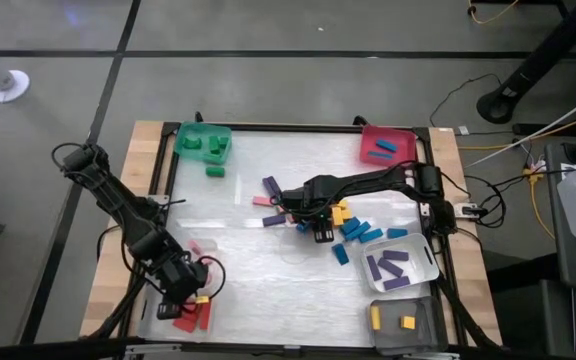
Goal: Sort blocks
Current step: Put the red block into the bottom transparent bin, then put the blue block into the pink bin
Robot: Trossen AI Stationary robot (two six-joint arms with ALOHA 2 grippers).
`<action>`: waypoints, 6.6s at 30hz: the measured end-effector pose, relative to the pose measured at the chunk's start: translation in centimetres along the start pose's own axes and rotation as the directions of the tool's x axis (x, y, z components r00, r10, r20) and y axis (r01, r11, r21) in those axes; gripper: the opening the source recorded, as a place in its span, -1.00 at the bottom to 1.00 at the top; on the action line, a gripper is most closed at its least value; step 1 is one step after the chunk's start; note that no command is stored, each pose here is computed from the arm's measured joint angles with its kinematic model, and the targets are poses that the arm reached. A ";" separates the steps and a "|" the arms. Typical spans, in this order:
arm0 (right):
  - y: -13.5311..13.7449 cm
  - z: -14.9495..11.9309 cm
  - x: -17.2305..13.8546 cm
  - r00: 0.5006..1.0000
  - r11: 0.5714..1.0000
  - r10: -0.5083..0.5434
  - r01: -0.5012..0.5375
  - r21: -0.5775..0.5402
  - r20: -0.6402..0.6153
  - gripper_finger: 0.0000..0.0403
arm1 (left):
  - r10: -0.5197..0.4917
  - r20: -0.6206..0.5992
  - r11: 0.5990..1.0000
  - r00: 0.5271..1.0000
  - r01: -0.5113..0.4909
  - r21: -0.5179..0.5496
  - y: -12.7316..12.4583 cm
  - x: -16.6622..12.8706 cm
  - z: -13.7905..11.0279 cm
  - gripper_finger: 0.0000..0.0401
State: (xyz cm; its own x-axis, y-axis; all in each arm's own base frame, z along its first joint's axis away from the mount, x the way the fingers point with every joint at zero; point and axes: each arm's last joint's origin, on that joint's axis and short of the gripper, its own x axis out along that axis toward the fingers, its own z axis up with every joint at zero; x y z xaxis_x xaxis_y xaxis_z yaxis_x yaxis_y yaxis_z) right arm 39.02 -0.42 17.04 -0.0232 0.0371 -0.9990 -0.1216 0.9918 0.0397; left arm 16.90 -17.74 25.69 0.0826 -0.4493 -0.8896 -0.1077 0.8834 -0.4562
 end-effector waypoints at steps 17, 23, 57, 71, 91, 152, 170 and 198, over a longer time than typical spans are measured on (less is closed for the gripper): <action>0.1 0.2 -2.8 0.999 1.000 0.008 -0.007 0.012 -0.053 -0.77 | 0.240 0.325 0.969 0.915 -0.246 -0.023 2.3 -1.0 3.0 -0.52; 0.1 1.6 -7.8 0.997 1.000 -0.011 0.010 0.008 0.080 -0.92 | 0.398 0.520 0.902 0.756 -0.425 -0.072 4.1 -2.3 5.5 -0.52; 0.5 2.9 -15.7 0.904 0.986 0.169 -0.149 -0.080 0.392 -0.86 | 0.406 0.814 0.212 0.416 -0.909 0.359 8.0 -7.3 12.3 0.14; -1.1 4.1 -16.6 0.801 0.967 0.254 -0.213 -0.137 0.542 -0.86 | 0.345 0.828 0.217 0.442 -0.896 0.388 7.7 -7.4 12.4 0.13; -1.1 4.1 -16.5 0.812 0.974 0.226 -0.191 -0.120 0.538 -0.86 | 0.340 0.836 0.231 0.432 -0.900 0.371 7.6 -7.5 12.5 -0.40; 1.5 -0.8 -16.8 0.975 0.872 0.132 -0.200 0.447 0.179 0.05 | 0.006 0.035 1.000 0.999 -0.006 0.004 -0.3 0.6 0.5 -0.02; 8.8 -2.1 -7.5 0.975 0.828 0.103 0.025 0.561 -0.195 0.05 | 0.000 0.041 0.978 0.999 -0.009 0.210 -0.3 0.6 0.6 -0.05; 8.4 -2.9 3.2 0.990 0.582 0.119 -0.011 0.813 -0.071 -0.08 | 0.033 0.092 0.976 0.995 -0.052 0.210 -0.2 0.6 0.7 -0.05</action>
State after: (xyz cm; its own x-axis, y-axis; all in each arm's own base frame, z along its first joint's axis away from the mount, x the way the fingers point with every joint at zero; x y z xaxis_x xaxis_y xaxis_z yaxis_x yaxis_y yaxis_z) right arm 35.01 7.67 14.19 -0.1077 0.1457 -0.9835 0.7364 0.6762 0.0195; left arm 17.67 -18.11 25.29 0.1693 -0.4056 -0.8982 0.0990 0.9138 -0.3940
